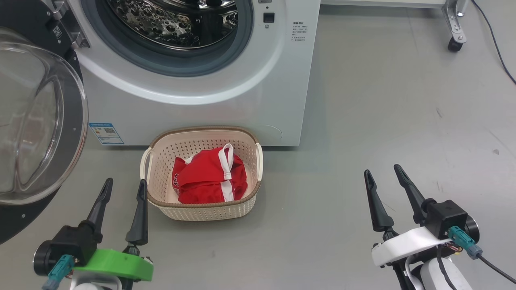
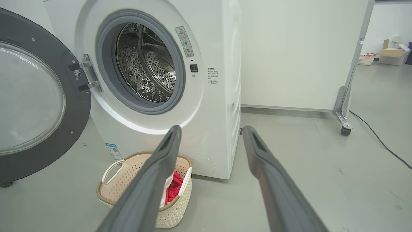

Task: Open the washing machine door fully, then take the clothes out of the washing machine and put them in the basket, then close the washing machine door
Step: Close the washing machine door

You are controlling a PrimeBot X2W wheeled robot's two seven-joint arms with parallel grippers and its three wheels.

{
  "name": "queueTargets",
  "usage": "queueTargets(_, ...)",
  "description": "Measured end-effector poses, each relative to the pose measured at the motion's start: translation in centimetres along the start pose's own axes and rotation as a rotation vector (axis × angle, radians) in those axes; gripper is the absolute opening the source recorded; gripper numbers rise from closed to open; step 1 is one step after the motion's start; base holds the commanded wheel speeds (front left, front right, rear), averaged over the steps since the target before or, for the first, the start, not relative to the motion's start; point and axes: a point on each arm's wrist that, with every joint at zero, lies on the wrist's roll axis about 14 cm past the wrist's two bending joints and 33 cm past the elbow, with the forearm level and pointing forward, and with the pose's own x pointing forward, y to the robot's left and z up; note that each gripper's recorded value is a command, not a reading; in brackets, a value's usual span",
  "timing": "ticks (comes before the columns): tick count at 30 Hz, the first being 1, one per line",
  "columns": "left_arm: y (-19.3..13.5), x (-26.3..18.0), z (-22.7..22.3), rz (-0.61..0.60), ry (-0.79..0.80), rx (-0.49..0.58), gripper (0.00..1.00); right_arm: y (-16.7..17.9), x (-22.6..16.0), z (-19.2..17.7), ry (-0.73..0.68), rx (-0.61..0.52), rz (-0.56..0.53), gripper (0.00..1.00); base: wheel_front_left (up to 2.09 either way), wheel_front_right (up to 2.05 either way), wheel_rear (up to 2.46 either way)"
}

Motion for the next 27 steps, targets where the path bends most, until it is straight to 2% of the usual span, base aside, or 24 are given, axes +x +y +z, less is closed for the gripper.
queueTargets(19, -0.5, -0.1, 0.0, -0.014, 0.000, -0.002, 1.00, -0.1, 0.0, 0.2, -0.007, -0.002, -0.004, 1.00, 0.00, 0.00, 0.00)
queueTargets(27, 0.7, -0.9, 0.1, 0.027, 0.001, 0.003, 1.00, 1.1, 0.9, -0.1, 0.000, 0.010, 0.034, 1.00, 0.00, 0.00, 0.00)
